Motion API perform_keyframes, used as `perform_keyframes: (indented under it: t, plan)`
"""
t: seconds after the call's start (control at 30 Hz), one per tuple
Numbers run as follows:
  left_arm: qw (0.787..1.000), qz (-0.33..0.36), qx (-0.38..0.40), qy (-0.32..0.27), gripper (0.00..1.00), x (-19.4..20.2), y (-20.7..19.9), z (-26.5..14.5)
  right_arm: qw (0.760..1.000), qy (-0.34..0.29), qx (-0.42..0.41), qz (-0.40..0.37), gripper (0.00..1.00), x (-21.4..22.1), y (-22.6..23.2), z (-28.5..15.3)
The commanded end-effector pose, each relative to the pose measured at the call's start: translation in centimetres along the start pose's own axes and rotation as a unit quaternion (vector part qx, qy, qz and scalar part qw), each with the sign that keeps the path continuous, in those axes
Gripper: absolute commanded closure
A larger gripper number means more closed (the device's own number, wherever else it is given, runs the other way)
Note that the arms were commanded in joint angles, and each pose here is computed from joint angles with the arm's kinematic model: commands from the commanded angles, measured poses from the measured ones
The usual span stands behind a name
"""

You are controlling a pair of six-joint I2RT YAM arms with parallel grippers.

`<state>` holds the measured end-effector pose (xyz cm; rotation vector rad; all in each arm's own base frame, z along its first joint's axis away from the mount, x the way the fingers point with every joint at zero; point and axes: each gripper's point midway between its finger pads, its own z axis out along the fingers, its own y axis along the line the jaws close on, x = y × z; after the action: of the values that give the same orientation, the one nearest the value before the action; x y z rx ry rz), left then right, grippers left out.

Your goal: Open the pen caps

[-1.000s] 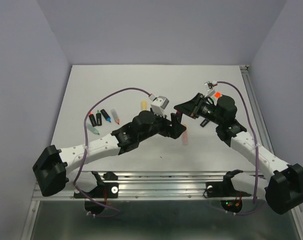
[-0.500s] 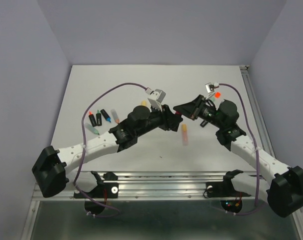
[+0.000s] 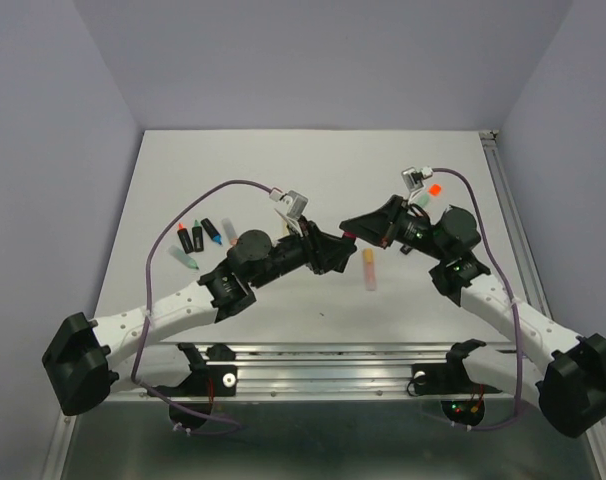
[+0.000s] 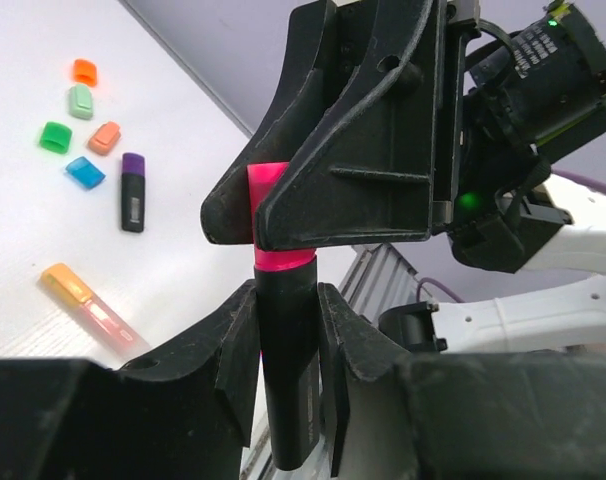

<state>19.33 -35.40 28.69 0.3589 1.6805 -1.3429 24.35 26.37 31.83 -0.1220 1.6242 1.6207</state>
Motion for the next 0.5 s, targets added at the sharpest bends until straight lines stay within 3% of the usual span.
perform_keyframes:
  t: [0.0, 0.27, 0.37, 0.47]
  plan:
    - [0.994, -0.016, 0.101, -0.03, 1.0, -1.5, -4.8, -2.8, 0.994, -0.092, -0.003, -0.054, 0.99, -3.7, 0.7, -0.3]
    - [0.991, -0.093, 0.092, 0.005, 1.0, 2.2, -3.3, -4.6, 0.964, -0.236, 0.082, -0.093, 0.99, -12.1, -0.8, 1.4]
    - [0.991, -0.104, 0.083, 0.009, 1.0, 3.2, -2.5, -5.0, 0.963, -0.243, 0.067, -0.096, 0.99, -13.2, -0.5, 2.5]
    - [0.991, -0.103, 0.079, 0.0, 1.0, 3.1, -2.3, -5.3, 0.974, -0.203, 0.038, -0.088, 0.99, -11.7, -0.3, 3.4]
